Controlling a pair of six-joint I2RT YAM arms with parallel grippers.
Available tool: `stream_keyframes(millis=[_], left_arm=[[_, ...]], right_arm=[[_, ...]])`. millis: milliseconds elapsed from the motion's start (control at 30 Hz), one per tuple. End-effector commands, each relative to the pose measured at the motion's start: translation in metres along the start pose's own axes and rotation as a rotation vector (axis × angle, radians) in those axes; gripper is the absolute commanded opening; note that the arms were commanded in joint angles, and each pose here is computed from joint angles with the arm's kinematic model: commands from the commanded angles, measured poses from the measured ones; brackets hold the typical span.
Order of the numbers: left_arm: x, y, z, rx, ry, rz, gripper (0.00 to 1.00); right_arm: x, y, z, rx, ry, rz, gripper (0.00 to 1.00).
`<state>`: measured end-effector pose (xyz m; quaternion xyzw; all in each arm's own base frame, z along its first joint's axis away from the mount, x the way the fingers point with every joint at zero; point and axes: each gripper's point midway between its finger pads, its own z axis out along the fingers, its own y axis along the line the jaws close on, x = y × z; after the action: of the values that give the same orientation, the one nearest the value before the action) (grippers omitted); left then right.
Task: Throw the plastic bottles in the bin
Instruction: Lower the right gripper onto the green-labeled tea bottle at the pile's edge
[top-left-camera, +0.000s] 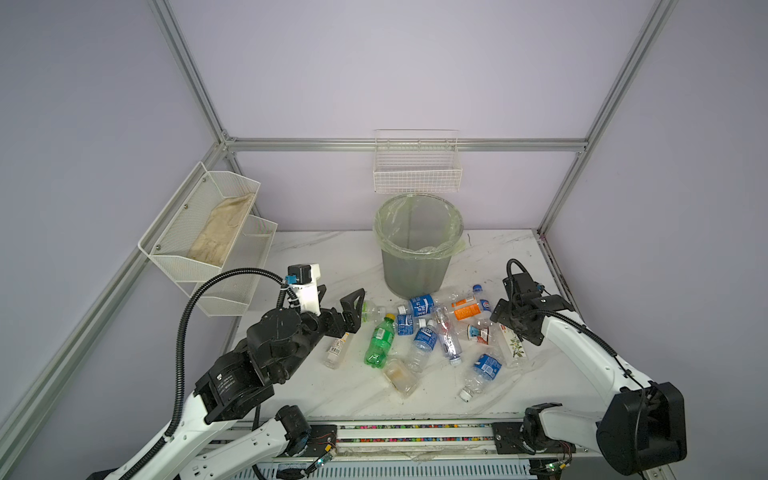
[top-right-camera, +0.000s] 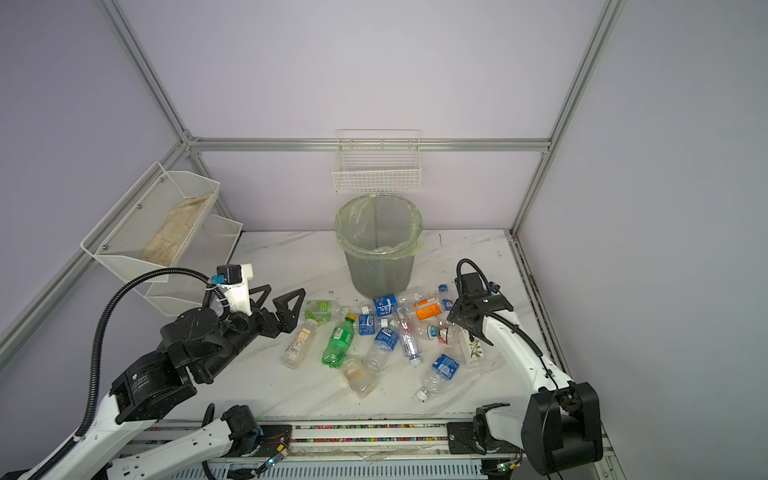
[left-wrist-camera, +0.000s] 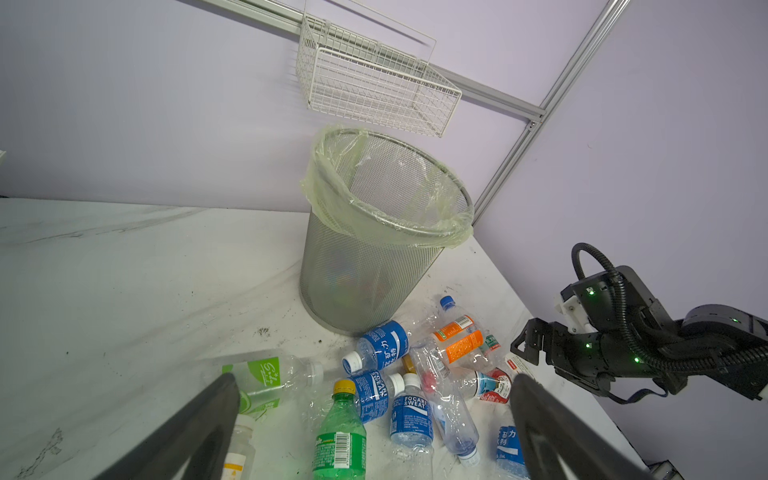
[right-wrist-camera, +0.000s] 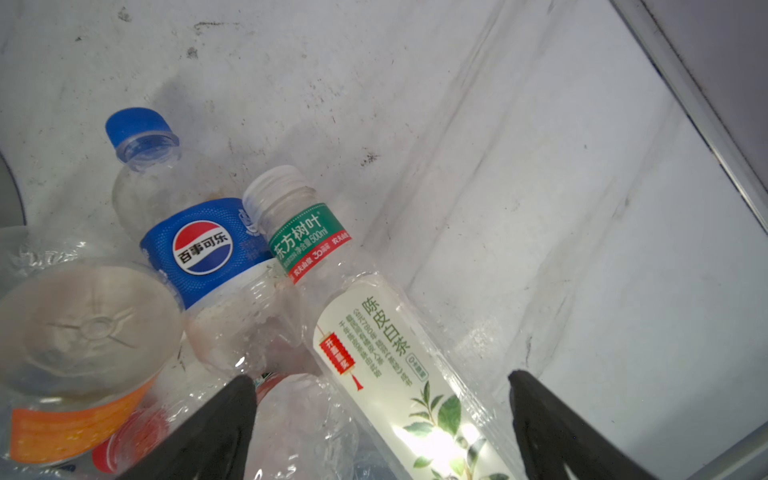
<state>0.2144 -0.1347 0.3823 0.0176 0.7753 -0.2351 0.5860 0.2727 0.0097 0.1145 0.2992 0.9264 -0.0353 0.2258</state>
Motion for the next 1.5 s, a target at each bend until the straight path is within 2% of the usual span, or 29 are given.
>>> stream_keyframes(millis=[0, 200, 633, 1133, 1467], left_arm=[[0.009, 0.005, 0.004, -0.022, 0.007, -0.007, 1.0], [0.01, 0.005, 0.007, -0.028, 0.007, -0.011, 1.0], [0.011, 0.008, 0.007, -0.041, 0.005, -0.017, 1.0], [0.013, 0.01, 0.007, -0.052, 0.008, -0.013, 1.0], [0.013, 0.015, 0.004, -0.069, 0.005, -0.011, 1.0]], right_arm=[[0.01, -0.003, 0.006, -0.016, 0.02, 0.042, 0.97], [0.013, -0.008, 0.01, 0.011, 0.025, 0.08, 0.97], [0.015, -0.007, 0.026, 0.029, 0.018, 0.065, 0.96], [0.034, -0.007, 0.056, 0.041, 0.069, 0.06, 0.94], [0.03, -0.002, 0.07, 0.071, 0.072, 0.043, 0.93]])
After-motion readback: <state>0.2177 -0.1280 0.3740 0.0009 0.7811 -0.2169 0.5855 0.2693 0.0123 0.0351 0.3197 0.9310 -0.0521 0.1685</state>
